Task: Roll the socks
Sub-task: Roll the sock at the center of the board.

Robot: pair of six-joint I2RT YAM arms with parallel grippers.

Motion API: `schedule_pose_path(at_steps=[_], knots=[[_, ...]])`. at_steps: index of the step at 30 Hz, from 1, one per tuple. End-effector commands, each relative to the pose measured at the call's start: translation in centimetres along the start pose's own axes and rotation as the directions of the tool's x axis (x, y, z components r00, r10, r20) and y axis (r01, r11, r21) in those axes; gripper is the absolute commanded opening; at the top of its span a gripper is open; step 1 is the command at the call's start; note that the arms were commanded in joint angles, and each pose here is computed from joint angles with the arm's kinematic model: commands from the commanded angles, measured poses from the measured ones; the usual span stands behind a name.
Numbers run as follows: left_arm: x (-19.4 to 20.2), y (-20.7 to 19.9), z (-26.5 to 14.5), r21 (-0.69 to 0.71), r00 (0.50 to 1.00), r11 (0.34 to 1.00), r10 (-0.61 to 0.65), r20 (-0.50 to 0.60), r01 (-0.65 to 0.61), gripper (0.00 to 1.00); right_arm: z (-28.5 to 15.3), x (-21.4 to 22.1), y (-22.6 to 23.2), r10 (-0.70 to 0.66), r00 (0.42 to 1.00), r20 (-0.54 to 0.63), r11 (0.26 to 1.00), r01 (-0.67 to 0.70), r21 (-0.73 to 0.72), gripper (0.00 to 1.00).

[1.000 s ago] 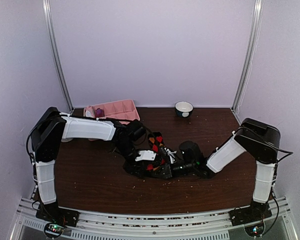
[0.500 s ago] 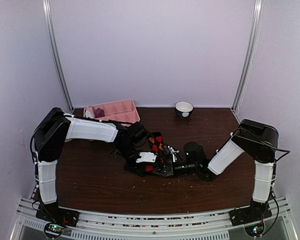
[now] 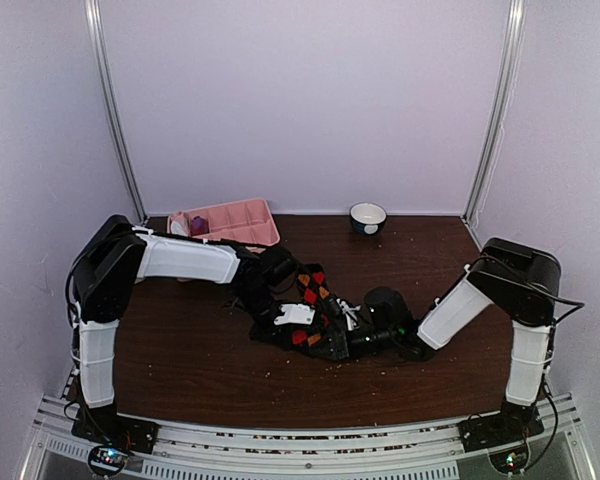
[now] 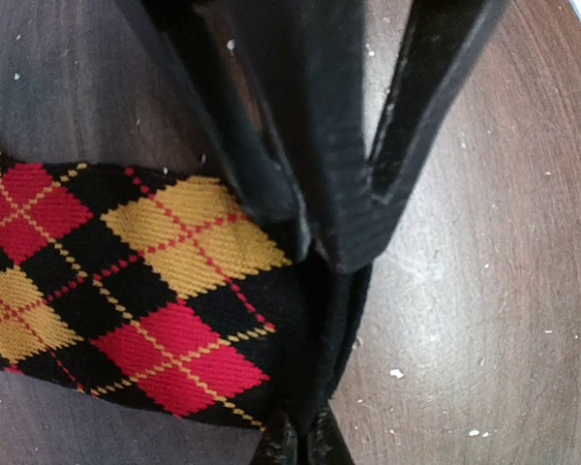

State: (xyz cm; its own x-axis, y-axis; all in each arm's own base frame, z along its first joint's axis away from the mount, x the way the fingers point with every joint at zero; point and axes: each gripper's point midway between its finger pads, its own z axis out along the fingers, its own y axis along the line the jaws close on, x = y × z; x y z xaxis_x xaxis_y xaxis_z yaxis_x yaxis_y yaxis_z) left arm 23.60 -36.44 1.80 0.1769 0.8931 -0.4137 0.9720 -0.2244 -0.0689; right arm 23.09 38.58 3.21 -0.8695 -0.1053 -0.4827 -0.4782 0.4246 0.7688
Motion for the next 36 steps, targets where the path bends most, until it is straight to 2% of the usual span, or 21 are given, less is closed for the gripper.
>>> schedule_pose_path(at_steps=[1, 6, 7, 8, 9, 12, 14, 16, 18, 19, 20, 21, 22, 24, 25, 27, 29, 31, 33, 36], knots=[[0.4, -1.0, 0.5, 0.062, 1.0, 0.998, 0.0, -0.022, 0.001, 0.01, -1.6, -0.8, 0.0, -0.106, 0.994, 0.027, 0.991, 0.103, 0.083, 0.34], [0.4, -1.4, 0.1, 0.086, 0.999, 0.996, -0.005, -0.034, 0.008, 0.0, -4.3, -1.1, -0.5, -0.187, 0.98, 0.068, 0.966, 0.171, 0.193, 0.53], [0.3, -1.4, 0.0, 0.088, 0.999, 0.996, -0.009, -0.033, 0.011, 0.0, -5.1, -1.3, -0.7, -0.203, 0.975, 0.088, 0.958, 0.179, 0.224, 0.62], [0.3, -1.4, -0.1, 0.092, 0.999, 0.996, -0.014, -0.032, 0.016, 0.0, -5.9, -1.5, -1.0, -0.22, 0.97, 0.108, 0.948, 0.186, 0.259, 0.88], [0.2, -1.4, -0.2, 0.098, 0.999, 0.995, -0.019, -0.031, 0.022, 0.0, -6.8, -1.9, -1.2, -0.241, 0.961, 0.134, 0.935, 0.192, 0.3, 0.99], [0.2, -1.7, -0.4, 0.134, 0.998, 0.99, -0.048, -0.039, 0.053, 0.01, -11.4, -3.7, -3.3, -0.277, 0.928, 0.25, 0.848, 0.114, 0.518, 1.0], [0.2, -1.9, -0.5, 0.16, 0.997, 0.984, -0.066, -0.046, 0.072, 0.03, -15.1, -5.6, -2.6, -0.318, 0.877, 0.361, 0.808, 0.052, 0.586, 0.99], [0.3, -2.1, -0.5, 0.177, 0.996, 0.981, -0.078, -0.048, 0.086, 0.03, -18.5, -6.6, -1.4, -0.325, 0.793, 0.516, 0.831, -0.022, 0.556, 1.0], [0.3, -2.3, -0.5, 0.188, 0.995, 0.978, -0.088, -0.049, 0.096, 0.03, -22.2, -7.3, -1.8, -0.229, 0.681, 0.695, 0.842, -0.22, 0.493, 1.0], [0.3, -2.3, -0.5, 0.193, 0.994, 0.976, -0.096, -0.051, 0.104, 0.03, -23.1, -7.2, -2.0, -0.186, 0.643, 0.743, 0.856, -0.266, 0.444, 1.0], [0.3, -2.4, -0.4, 0.2, 0.993, 0.973, -0.104, -0.051, 0.112, 0.03, -23.4, -7.3, -1.5, -0.178, 0.615, 0.768, 0.885, -0.241, 0.399, 1.0], [0.4, -2.4, -0.4, 0.207, 0.992, 0.971, -0.115, -0.052, 0.123, 0.04, -23.4, -7.4, -0.7, -0.205, 0.608, 0.767, 0.904, -0.183, 0.387, 1.0], [0.2, -2.5, -0.4, 0.225, 0.99, 0.964, -0.133, -0.048, 0.14, 0.04, -22.7, -7.5, -0.1, -0.249, 0.634, 0.732, 0.906, -0.115, 0.408, 1.0], [-0.1, -2.3, -0.3, 0.263, 0.984, 0.948, -0.174, -0.037, 0.178, 0.04, -19.8, -6.9, -0.5, -0.32, 0.755, 0.572, 0.856, -0.028, 0.517, 1.0], [-0.2, -2.5, -0.5, 0.289, 0.98, 0.936, -0.197, -0.038, 0.2, 0.04, -18.4, -6.3, -0.8, -0.359, 0.796, 0.487, 0.822, 0.023, 0.569, 1.0], [-0.5, -2.5, -0.6, 0.341, 0.969, 0.908, -0.246, -0.032, 0.242, 0.06, -15.8, -4.4, -0.9, -0.421, 0.834, 0.357, 0.785, 0.138, 0.604, 1.0], [-0.6, -2.7, -0.7, 0.382, 0.959, 0.883, -0.28, -0.041, 0.274, 0.07, -13.8, -2.7, 0.2, -0.496, 0.812, 0.308, 0.777, 0.257, 0.575, 0.99], [-0.4, -2.7, -0.6, 0.395, 0.953, 0.87, -0.3, -0.048, 0.294, 0.07, -12.4, -0.6, 1.6, -0.573, 0.766, 0.29, 0.773, 0.388, 0.501, 0.93], [-0.1, -2.7, -0.4, 0.403, 0.948, 0.862, -0.313, -0.056, 0.308, 0.07, -10.6, 0.9, 2.8, -0.601, 0.752, 0.27, 0.78, 0.479, 0.403, 0.87], [0.7, -2.6, 0.3, 0.399, 0.943, 0.855, -0.32, -0.096, 0.331, 0.07, -7.2, 2.2, 4.1, -0.661, 0.732, 0.166, 0.742, 0.604, 0.291, 0.79]])
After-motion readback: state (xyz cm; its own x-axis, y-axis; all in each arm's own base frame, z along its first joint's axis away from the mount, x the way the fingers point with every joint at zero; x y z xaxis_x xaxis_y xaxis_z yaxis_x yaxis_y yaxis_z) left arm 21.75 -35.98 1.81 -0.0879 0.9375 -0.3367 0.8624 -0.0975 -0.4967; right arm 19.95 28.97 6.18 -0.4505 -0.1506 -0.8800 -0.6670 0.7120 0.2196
